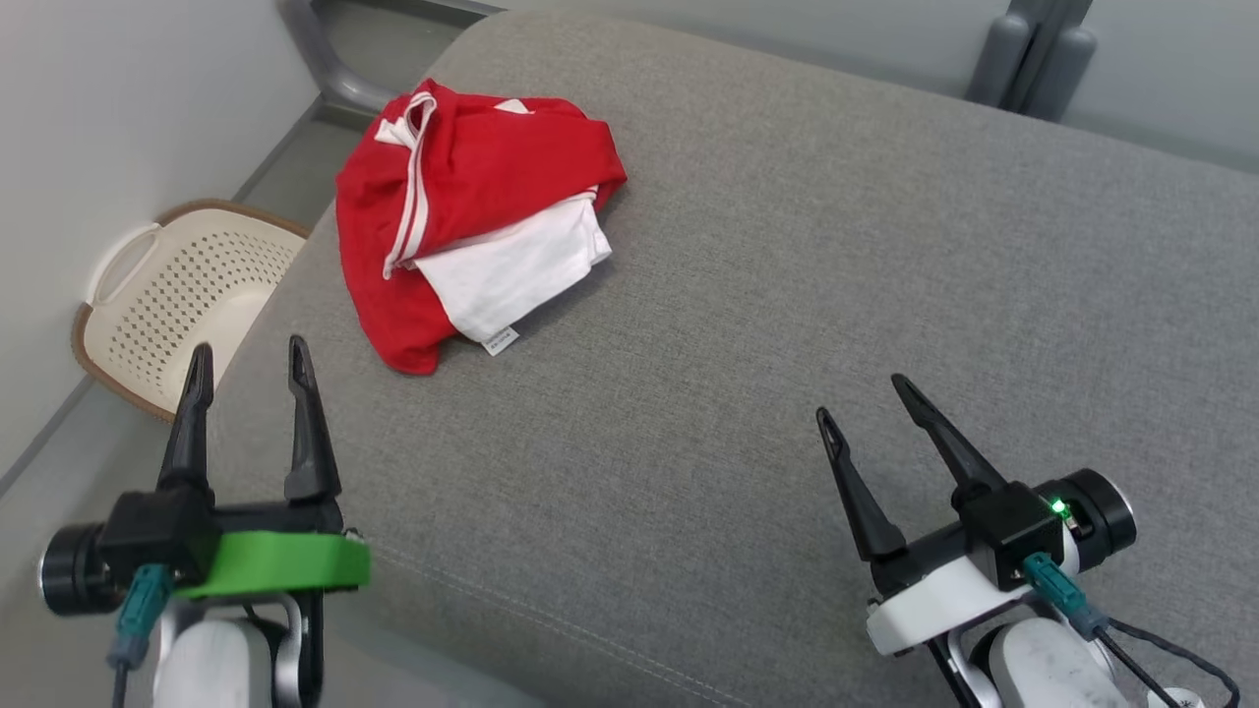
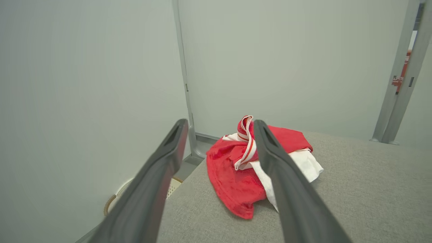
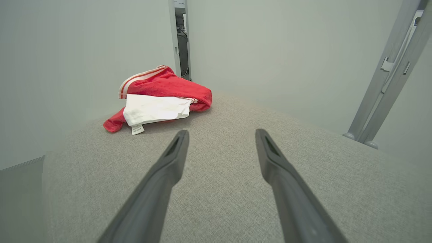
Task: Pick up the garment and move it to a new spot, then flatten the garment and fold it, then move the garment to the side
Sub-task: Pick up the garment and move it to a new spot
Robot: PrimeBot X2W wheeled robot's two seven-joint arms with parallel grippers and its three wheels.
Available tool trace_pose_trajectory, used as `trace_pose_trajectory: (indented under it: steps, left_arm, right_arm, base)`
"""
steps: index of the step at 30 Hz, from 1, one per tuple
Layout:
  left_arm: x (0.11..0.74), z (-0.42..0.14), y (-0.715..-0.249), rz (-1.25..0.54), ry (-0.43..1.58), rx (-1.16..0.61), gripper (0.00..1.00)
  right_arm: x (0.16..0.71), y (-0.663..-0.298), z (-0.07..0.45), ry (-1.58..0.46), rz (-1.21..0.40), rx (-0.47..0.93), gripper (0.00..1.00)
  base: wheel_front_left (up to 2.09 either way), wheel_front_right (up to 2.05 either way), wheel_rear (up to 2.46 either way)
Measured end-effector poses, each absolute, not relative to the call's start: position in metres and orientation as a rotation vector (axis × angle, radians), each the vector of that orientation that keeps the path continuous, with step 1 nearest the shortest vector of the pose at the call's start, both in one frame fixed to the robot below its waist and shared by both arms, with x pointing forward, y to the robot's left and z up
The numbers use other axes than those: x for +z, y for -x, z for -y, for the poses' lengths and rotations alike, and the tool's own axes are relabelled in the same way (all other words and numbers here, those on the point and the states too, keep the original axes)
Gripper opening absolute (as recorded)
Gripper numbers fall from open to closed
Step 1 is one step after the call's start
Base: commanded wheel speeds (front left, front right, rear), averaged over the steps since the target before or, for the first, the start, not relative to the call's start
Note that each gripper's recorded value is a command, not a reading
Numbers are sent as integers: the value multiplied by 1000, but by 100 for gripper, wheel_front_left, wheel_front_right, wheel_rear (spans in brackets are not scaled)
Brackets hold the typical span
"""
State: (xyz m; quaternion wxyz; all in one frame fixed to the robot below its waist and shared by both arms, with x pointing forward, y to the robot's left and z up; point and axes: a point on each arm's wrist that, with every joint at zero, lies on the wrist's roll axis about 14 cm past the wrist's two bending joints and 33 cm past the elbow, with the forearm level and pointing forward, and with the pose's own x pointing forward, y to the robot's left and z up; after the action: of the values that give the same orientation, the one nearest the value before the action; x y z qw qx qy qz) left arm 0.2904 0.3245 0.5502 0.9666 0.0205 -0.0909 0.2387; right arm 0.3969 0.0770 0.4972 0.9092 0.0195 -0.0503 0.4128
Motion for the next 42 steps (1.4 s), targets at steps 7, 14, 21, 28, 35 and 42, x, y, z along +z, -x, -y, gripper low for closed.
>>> trace_pose_trajectory:
  steps: [7, 14, 21, 28, 35, 42]
  left_arm:
    - [562, -356, -378, 147, -164, 368, 100]
    - [561, -382, -463, 15, -190, 324, 100]
    - [476, -375, -507, -375, 72, 301, 100]
    - [408, -359, -511, -589, 174, 262, 100]
    - [360, -340, -504, -742, 192, 217, 100]
    - [374, -351, -512, -642, 103, 206, 0]
  right_arm:
    - [476, -432, -56, -1, 98, 812, 100]
    - [458, -463, -30, 22, 98, 739, 100]
    - [424, -480, -11, 36, 44, 690, 100]
    - [399, -489, 6, 37, 0, 643, 100]
    - [385, -494, 17, 35, -20, 617, 100]
    - [380, -494, 12, 34, -24, 634, 100]
  base:
    - [0, 0, 0]
    - [0, 0, 0]
    - [0, 0, 0]
    - [0, 0, 0]
    - [0, 0, 0]
    - [0, 0, 0]
